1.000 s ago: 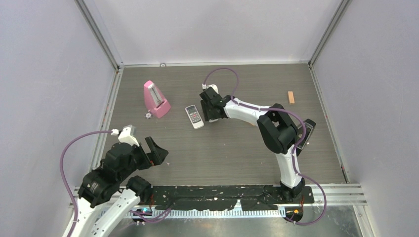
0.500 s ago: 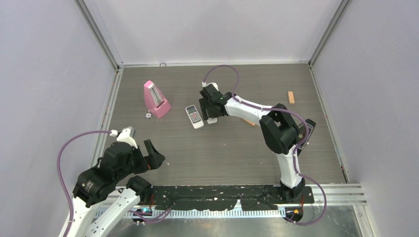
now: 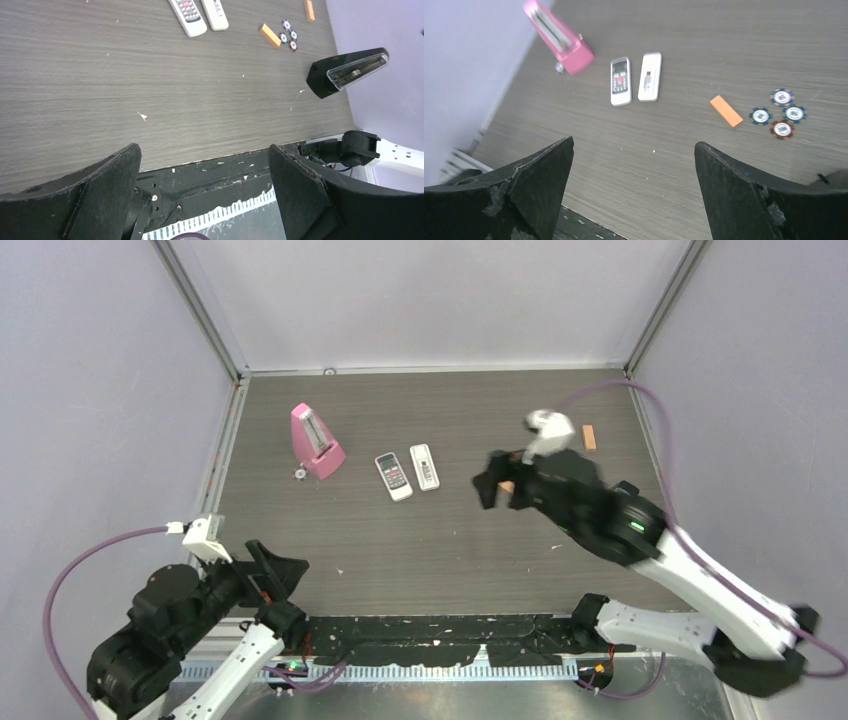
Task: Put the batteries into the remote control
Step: Reset both arms
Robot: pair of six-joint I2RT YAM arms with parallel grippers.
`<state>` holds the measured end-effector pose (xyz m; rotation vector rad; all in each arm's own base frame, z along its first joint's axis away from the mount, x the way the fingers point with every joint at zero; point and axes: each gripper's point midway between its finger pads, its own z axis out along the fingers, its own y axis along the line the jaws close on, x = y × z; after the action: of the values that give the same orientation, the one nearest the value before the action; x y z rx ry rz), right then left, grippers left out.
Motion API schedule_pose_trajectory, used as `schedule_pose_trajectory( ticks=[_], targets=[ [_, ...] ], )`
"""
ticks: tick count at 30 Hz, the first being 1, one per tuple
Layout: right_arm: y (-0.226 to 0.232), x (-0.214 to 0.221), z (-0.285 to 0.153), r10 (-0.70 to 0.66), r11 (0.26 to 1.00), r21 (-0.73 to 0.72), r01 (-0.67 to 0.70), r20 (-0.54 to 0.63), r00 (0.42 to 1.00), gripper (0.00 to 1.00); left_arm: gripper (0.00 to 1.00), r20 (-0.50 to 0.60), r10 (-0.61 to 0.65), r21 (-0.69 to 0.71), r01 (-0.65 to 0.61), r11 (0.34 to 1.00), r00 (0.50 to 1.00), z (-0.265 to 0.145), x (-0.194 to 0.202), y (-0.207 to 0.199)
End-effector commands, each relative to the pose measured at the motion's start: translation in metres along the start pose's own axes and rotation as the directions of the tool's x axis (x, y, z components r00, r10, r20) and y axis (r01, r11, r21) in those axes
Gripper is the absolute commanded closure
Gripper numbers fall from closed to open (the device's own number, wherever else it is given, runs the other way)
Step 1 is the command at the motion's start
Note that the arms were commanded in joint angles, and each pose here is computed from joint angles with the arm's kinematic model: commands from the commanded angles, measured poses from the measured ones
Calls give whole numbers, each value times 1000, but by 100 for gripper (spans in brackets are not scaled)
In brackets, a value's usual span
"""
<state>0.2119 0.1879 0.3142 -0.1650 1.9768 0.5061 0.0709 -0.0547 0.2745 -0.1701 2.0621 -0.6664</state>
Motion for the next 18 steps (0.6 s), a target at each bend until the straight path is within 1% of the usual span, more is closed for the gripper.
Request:
schedule_pose_trajectory(
  ticks=[1, 2, 3, 4, 8, 14, 18],
  targets=[
    [-57, -6, -86, 124, 989, 65, -131, 105, 987, 5, 0, 39, 41, 32, -42, 999, 998, -12, -12, -7],
    [-65, -15, -107, 168, 984, 34, -176, 165, 972, 5, 0, 51, 42, 29, -43, 999, 998, -13, -14, -7],
    [-70, -23, -124, 190, 980, 14, -197, 197, 962, 5, 0, 62, 44, 26, -45, 999, 997, -15, -17, -6],
    [-77, -35, -147, 231, 972, -28, -232, 257, 938, 5, 0, 73, 44, 22, -46, 999, 996, -17, -20, -6],
    [-94, -54, -194, 301, 954, -101, -283, 353, 886, 5, 0, 125, 50, 20, -53, 998, 991, -26, -30, -6],
    [-103, -66, -226, 350, 937, -156, -313, 404, 845, 5, 1, 201, 41, 12, -44, 999, 979, -38, -38, 1],
    [-102, -69, -229, 353, 935, -173, -308, 413, 840, 5, 0, 203, 40, 4, -41, 999, 978, -40, -37, 3]
  ],
)
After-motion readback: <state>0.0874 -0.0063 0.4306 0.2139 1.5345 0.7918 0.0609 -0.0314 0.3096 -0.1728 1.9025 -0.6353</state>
